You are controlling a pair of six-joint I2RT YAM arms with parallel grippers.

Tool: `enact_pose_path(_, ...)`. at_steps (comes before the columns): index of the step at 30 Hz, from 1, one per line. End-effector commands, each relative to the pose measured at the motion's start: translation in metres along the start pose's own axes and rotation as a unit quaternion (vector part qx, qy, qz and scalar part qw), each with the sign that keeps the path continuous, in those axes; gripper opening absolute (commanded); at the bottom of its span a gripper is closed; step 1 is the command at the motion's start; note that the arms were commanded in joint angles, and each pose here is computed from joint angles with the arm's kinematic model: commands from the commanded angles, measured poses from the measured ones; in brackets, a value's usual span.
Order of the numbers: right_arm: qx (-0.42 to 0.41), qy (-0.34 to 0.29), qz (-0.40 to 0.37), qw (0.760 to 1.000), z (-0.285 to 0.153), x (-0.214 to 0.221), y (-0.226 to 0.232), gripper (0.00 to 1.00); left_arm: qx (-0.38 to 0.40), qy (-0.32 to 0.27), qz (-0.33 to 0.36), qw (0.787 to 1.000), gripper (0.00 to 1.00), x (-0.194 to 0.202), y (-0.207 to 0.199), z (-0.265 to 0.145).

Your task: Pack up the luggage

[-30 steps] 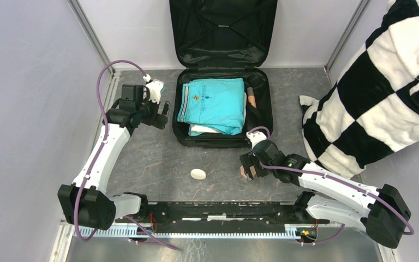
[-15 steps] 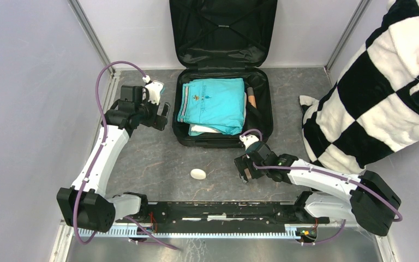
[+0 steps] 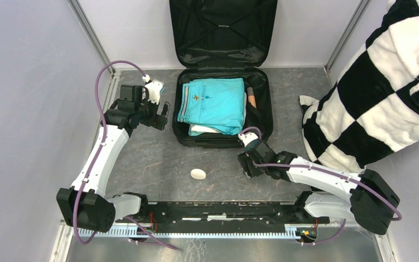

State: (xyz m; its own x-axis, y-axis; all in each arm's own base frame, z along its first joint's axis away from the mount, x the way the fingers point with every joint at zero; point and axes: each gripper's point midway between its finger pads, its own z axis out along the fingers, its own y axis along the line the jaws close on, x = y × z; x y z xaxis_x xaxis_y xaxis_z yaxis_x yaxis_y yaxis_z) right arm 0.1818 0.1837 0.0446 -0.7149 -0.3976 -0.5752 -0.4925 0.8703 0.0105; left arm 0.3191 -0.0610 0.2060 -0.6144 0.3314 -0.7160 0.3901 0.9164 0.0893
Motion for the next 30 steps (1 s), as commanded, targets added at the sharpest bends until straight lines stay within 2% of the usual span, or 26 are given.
enact_pose_path(1,0.018,-0.128,0.003,0.992,-0.059,-0.105,0.000,0.47,0.000,-0.025,-0.006,1.000,1.00,-0.015,0.001,-0.007)
enact_pose_path(6,0.076,-0.166,0.000,0.983,-0.100,-0.175,-0.026,0.42,0.003,-0.026,-0.007,1.000,1.00,-0.015,-0.001,-0.007)
enact_pose_path(12,0.105,-0.150,0.048,0.982,-0.073,-0.205,-0.081,0.41,0.006,-0.027,-0.010,1.000,1.00,-0.014,-0.002,-0.007)
enact_pose_path(22,0.143,-0.065,0.071,0.985,0.013,-0.183,-0.115,0.39,0.006,-0.028,-0.006,1.000,1.00,-0.010,-0.003,-0.010)
enact_pose_path(30,0.168,-0.036,0.103,0.980,0.046,-0.168,-0.133,0.39,0.006,-0.023,-0.003,1.000,1.00,-0.003,-0.003,-0.005)
